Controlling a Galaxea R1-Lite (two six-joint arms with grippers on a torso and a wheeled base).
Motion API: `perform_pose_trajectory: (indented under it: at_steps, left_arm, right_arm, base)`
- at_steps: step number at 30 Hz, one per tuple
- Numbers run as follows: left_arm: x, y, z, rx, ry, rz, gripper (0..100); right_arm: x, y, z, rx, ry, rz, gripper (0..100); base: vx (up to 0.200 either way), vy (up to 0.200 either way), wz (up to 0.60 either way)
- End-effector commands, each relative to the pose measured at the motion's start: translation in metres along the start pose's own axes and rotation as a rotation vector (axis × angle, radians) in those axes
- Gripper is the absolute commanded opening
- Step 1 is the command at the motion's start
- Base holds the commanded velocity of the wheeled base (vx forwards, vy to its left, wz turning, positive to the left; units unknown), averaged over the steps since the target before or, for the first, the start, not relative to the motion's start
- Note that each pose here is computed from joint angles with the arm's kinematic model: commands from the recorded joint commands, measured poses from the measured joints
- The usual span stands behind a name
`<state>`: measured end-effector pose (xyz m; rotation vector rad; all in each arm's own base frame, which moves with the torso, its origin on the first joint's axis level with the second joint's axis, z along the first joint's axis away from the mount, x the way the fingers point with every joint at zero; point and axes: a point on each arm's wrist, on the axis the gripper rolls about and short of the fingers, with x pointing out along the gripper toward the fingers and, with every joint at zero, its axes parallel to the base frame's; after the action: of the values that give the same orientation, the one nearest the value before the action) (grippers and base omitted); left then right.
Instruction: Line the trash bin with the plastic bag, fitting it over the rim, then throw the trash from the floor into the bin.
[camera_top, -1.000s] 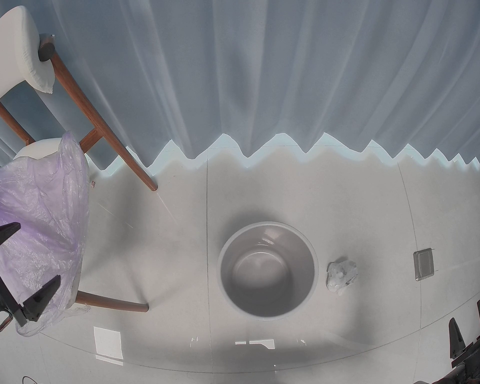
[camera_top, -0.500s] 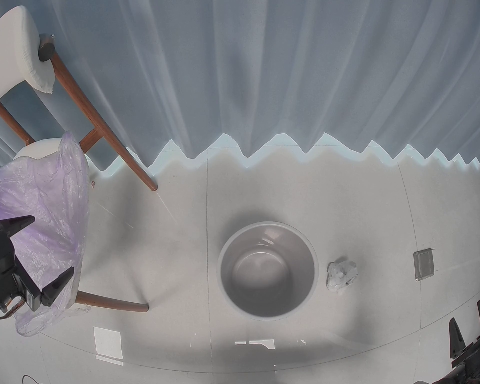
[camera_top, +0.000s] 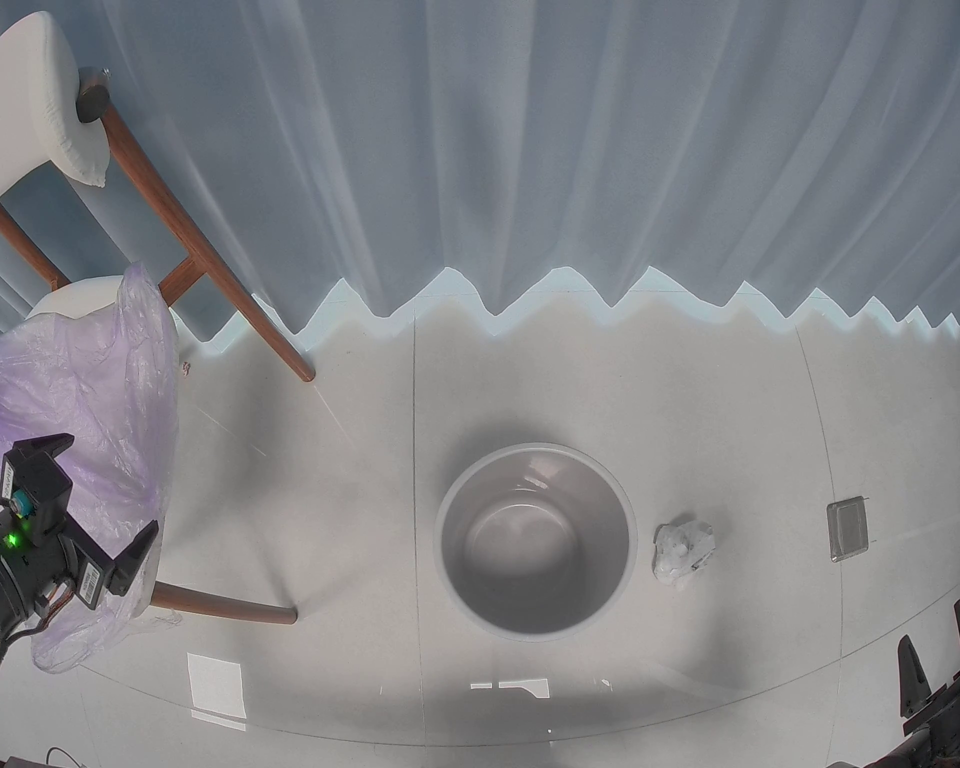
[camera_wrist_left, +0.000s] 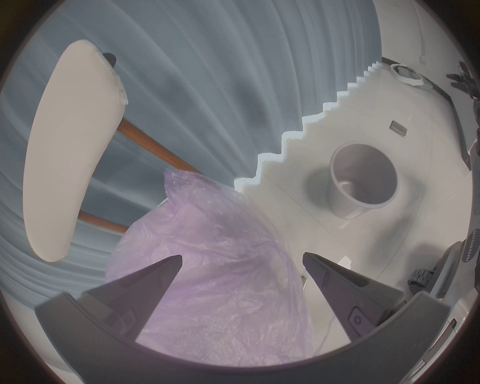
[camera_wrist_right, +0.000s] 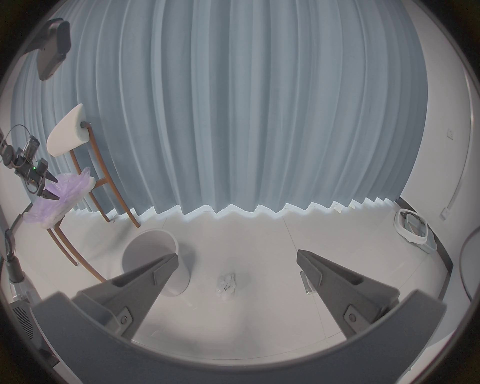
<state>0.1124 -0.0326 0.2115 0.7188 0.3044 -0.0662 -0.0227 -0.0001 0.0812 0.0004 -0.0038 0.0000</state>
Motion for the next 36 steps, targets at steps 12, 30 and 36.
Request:
perform_pose_trajectory:
  at_steps: [12, 30, 36]
  left_arm:
    - [0.020, -0.015, -0.006, 0.049, 0.115, 0.017, 100]
    - [0.041, -0.028, 0.002, 0.111, 0.140, 0.033, 100]
    - [0.044, -0.028, 0.002, 0.118, 0.173, 0.066, 100]
  right_arm:
    - [0.000, 0.000, -0.005, 0.000, -0.002, 0.000, 100]
    - [0.000, 0.000, -0.005, 0.000, -0.002, 0.000, 100]
    - [0.000, 0.000, -0.005, 0.000, -0.002, 0.000, 100]
  base:
    - [0.000, 0.000, 0.00]
    - [0.000, 0.000, 0.00]
    - [0.000, 0.000, 0.00]
